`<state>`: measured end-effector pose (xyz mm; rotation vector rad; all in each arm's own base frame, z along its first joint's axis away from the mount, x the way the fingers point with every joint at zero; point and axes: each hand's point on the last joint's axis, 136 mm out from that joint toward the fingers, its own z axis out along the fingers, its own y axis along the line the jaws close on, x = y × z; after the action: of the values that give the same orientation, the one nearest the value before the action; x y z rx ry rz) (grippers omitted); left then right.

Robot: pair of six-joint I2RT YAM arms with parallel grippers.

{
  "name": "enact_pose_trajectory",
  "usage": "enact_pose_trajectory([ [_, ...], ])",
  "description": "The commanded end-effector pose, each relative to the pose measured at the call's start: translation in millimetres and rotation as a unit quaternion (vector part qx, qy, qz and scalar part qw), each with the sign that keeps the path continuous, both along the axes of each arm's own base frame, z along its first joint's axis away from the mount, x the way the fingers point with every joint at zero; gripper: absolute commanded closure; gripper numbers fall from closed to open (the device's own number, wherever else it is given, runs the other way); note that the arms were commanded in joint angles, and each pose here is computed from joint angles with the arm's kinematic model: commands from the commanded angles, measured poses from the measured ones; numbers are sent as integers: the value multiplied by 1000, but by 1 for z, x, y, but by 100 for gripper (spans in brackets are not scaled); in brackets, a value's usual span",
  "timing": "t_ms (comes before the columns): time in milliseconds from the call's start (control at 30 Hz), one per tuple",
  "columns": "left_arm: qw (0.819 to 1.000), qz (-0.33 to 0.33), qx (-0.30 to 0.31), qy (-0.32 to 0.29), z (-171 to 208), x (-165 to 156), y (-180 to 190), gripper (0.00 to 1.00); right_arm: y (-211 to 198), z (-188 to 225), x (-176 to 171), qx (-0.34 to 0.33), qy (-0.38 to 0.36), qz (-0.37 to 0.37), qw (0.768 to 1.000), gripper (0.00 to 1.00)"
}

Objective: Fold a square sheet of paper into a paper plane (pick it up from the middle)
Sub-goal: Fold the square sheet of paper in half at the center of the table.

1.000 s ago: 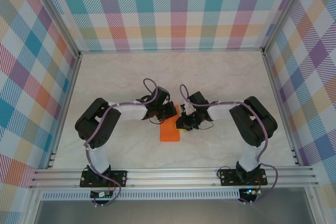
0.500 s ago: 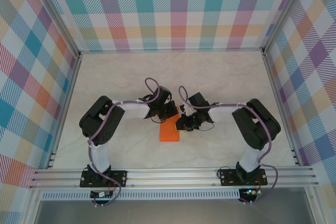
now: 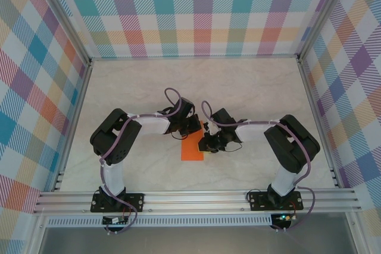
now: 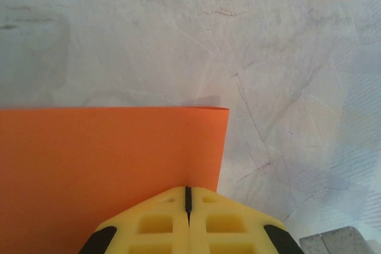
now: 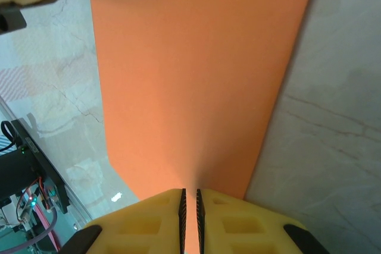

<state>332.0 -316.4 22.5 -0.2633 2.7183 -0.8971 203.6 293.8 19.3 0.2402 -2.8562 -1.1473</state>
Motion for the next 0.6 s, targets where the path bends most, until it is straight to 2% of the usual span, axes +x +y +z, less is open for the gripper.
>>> enact_pose_trajectory([
  [0,999,17,47,15,-23,2,19,97,-8,-16,-17,-24,33,-1,999,85],
  [300,998,21,61,12,-25,4,24,97,-19,-25,-54,-47,61,15,997,85],
  [467,998,21,62,10,-26,5,23,97,-26,-14,-70,-43,55,22,997,85],
  [567,998,18,57,12,-26,4,22,97,-28,4,-64,-38,24,11,999,84],
])
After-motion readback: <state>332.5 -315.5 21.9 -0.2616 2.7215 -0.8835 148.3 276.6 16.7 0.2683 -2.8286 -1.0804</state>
